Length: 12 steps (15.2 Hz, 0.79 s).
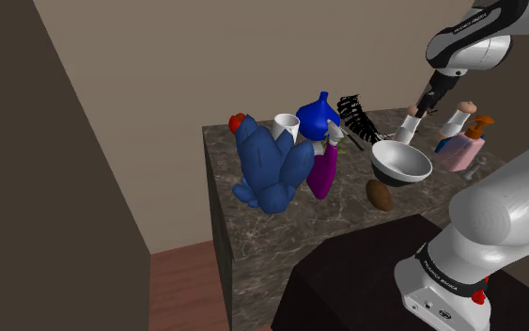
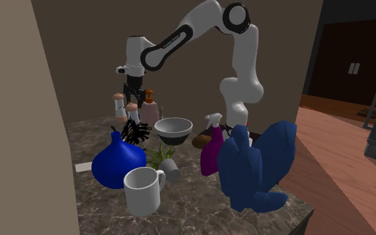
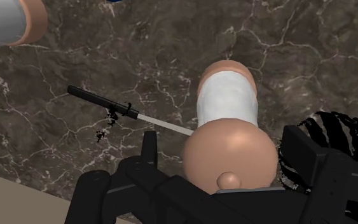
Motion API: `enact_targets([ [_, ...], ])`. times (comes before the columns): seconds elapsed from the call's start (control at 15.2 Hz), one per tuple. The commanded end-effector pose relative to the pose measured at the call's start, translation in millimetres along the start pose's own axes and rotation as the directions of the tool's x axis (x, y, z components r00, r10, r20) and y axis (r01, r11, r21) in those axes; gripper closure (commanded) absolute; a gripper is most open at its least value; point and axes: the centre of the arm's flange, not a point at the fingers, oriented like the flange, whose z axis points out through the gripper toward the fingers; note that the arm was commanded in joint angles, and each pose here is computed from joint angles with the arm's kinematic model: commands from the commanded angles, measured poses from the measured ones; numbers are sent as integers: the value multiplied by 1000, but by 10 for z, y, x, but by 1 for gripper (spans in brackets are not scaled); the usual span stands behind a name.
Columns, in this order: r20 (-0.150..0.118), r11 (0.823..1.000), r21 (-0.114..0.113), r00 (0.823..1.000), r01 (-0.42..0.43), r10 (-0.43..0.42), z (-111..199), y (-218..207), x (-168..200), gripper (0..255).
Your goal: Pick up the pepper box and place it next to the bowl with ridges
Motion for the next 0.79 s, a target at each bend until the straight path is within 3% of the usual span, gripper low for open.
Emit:
enact_targets([
  [0.0, 0, 1000, 0, 1000, 0, 0, 0, 0, 0, 0],
  [0.26, 0, 1000, 0, 1000, 0, 0, -500, 0, 0, 0],
  [0.73, 0, 1000, 0, 1000, 0, 0, -500, 0, 0, 0],
])
